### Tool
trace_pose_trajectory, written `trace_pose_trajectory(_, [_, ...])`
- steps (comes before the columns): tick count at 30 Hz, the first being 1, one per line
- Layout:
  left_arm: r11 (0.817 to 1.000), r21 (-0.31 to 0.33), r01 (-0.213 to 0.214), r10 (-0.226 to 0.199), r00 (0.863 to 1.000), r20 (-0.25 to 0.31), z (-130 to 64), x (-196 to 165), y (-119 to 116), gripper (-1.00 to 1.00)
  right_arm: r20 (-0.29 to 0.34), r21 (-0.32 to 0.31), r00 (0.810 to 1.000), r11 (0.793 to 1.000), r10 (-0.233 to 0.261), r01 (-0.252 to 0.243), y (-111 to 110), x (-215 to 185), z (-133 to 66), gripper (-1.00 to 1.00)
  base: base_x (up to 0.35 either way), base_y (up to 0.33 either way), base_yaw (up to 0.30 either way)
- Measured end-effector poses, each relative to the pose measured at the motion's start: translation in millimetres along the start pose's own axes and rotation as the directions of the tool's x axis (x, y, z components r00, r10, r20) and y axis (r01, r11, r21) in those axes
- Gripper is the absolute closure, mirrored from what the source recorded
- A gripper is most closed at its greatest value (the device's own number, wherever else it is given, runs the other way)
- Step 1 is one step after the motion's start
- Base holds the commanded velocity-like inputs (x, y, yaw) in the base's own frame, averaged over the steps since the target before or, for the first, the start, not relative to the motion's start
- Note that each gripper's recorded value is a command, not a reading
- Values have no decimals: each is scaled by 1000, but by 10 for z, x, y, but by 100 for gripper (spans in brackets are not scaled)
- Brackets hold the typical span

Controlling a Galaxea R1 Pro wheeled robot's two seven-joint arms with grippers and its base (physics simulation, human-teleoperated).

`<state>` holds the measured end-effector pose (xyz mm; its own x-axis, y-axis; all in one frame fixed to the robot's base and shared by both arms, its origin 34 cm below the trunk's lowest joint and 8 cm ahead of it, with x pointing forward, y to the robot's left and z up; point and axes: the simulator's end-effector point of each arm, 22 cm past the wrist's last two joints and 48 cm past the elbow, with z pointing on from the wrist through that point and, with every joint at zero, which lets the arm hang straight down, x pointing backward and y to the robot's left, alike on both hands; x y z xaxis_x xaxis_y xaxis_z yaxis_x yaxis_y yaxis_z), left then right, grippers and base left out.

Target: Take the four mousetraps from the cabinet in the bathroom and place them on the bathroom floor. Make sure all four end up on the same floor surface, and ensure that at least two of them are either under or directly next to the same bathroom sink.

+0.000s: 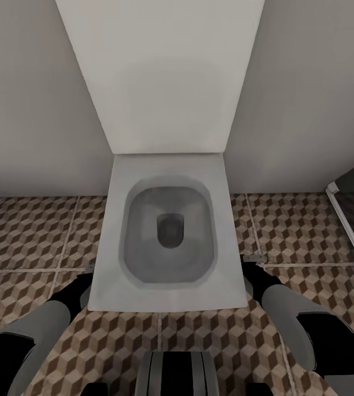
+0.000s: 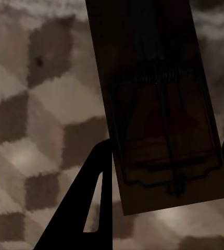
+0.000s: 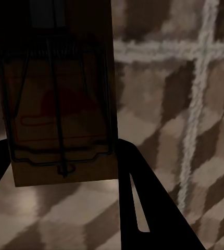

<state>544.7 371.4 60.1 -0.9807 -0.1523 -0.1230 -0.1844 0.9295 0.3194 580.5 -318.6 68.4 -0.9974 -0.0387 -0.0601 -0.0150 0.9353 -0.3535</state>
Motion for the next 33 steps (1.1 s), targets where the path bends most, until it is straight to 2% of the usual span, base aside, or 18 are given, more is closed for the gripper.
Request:
trace_pose_trajectory(5, [1000, 3, -2, 2, 1000, -1, -2, 7, -17, 100, 0, 0, 1000, 1000, 0, 0, 3, 0, -1, 100, 0, 0, 0])
trace_pose_trajectory(6, [1000, 3, -2, 2, 1000, -1, -2, 7, -19, -100, 0, 0, 1000, 1000, 0, 0, 3, 0, -1, 100, 0, 0, 0])
trace_pose_trajectory(33, [1000, -3, -3, 3, 1000, -1, 4, 5, 16, -100, 0, 0, 1000, 1000, 0, 0, 4, -1, -1, 100, 0, 0, 0])
